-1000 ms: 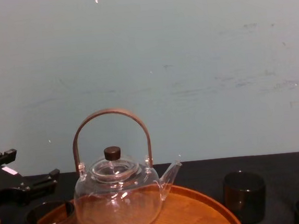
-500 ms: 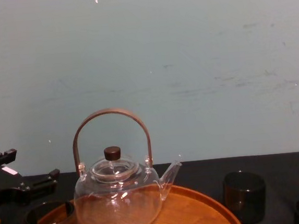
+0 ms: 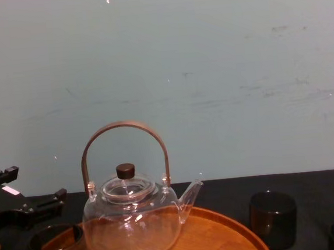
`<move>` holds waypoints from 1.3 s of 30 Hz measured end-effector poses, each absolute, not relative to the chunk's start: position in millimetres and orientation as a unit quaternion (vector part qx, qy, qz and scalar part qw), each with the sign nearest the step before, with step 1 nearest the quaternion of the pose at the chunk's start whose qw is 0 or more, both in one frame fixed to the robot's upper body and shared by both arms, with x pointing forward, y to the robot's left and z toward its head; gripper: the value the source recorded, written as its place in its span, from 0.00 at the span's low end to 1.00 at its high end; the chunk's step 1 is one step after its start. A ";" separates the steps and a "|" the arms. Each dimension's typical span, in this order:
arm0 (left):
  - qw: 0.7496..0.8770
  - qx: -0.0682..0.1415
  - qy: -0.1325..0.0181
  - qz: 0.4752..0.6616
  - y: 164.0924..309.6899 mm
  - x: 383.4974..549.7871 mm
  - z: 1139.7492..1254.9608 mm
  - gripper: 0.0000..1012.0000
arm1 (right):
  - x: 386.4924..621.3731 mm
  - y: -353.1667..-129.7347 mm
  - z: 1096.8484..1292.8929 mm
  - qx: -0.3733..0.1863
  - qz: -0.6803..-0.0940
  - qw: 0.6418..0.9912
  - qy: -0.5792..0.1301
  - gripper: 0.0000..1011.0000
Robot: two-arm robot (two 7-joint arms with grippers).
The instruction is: Pick up the glass from the table and place it on the tray.
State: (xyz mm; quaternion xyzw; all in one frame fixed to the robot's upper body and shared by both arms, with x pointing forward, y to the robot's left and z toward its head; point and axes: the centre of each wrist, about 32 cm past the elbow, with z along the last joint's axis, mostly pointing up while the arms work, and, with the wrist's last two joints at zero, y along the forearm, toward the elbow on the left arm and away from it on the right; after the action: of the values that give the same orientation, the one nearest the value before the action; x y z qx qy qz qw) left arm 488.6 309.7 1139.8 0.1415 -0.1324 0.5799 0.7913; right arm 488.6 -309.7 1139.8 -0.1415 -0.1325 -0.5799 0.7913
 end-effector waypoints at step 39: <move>0.791 0.141 -0.132 0.580 309.7 488.6 1139.8 0.99 | 416.9 -297.5 1124.1 -0.141 -0.528 0.837 -0.002 0.99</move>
State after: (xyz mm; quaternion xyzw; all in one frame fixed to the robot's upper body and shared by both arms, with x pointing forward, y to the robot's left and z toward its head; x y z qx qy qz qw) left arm 488.6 309.7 1139.8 0.1415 -0.1324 0.5799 0.7913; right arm 416.9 -297.5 1124.1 -0.1414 -0.0025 -0.5282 0.8373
